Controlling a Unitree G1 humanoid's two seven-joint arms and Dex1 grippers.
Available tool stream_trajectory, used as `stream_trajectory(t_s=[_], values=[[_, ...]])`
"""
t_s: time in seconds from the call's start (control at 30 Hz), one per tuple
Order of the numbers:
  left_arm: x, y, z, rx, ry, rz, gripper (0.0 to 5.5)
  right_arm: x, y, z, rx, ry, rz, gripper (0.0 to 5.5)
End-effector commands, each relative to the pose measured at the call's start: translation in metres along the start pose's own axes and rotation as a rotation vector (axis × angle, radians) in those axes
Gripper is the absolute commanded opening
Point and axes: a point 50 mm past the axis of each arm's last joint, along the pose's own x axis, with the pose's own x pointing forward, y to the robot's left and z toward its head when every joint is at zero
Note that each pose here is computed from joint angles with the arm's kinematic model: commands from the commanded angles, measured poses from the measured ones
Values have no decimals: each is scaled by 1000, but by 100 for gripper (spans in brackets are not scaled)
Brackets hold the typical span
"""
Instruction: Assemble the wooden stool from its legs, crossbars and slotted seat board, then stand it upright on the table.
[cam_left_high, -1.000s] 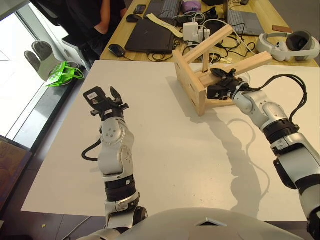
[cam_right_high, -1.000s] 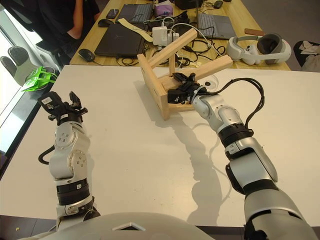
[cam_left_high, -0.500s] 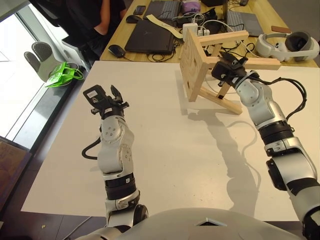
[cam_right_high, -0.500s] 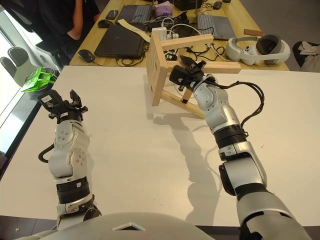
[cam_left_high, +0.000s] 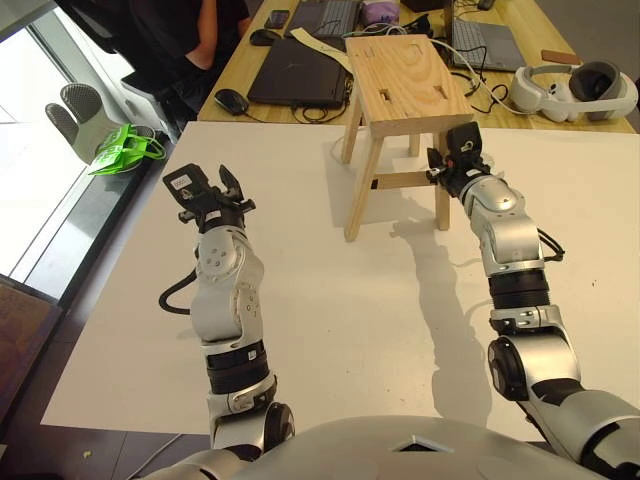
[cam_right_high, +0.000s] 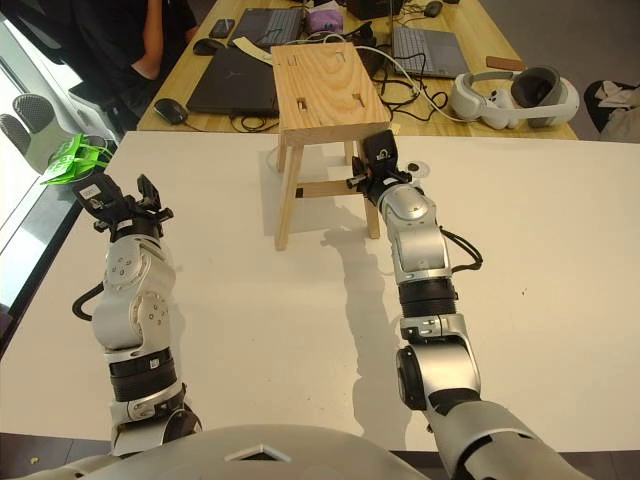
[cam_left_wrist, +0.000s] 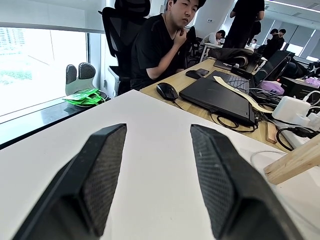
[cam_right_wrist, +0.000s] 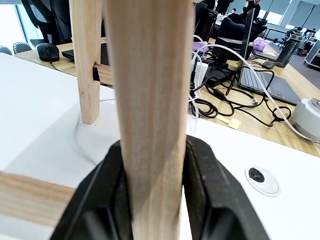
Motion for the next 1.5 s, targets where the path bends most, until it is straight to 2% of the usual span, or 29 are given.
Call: stream_trajectory(t_s=[0.03, 0.07, 0.1, 0.17, 0.3, 0.43, 0.57, 0.7, 0.83, 1.1, 1.5], values=[[2, 1, 3, 18, -2, 0, 238, -5, 17, -23, -10, 102, 94, 116], [1, 1, 2, 19, -1, 0, 238, -7, 21, -20, -3, 73, 123, 116], [1, 1, 2, 20, 0, 0, 238, -9, 24, -17, 9, 43, 143, 149], [0, -1, 4, 8, -10, -21, 238, -13, 28, -10, 64, -23, 163, 181], [-7, -11, 10, -6, -55, -120, 293, -26, 31, 0, 179, -110, 168, 245], [-19, -16, 14, 25, -81, -212, 359, -58, 29, 7, 279, -180, 207, 319], [-45, -15, 8, 86, -49, -296, 418, -102, 24, 10, 288, -205, 262, 376], [-87, -16, -3, 173, 2, -419, 429, -138, 15, 11, 193, -293, 172, 376], [-107, -21, -1, 162, 4, -451, 429, -146, 3, 12, 175, -366, -127, 376], [-114, -31, -2, 219, -15, -519, 429, -148, 13, 5, 217, -374, -239, 376], [-111, -34, -1, 232, -30, -534, 429, -149, 16, 1, 231, -376, -250, 376]])
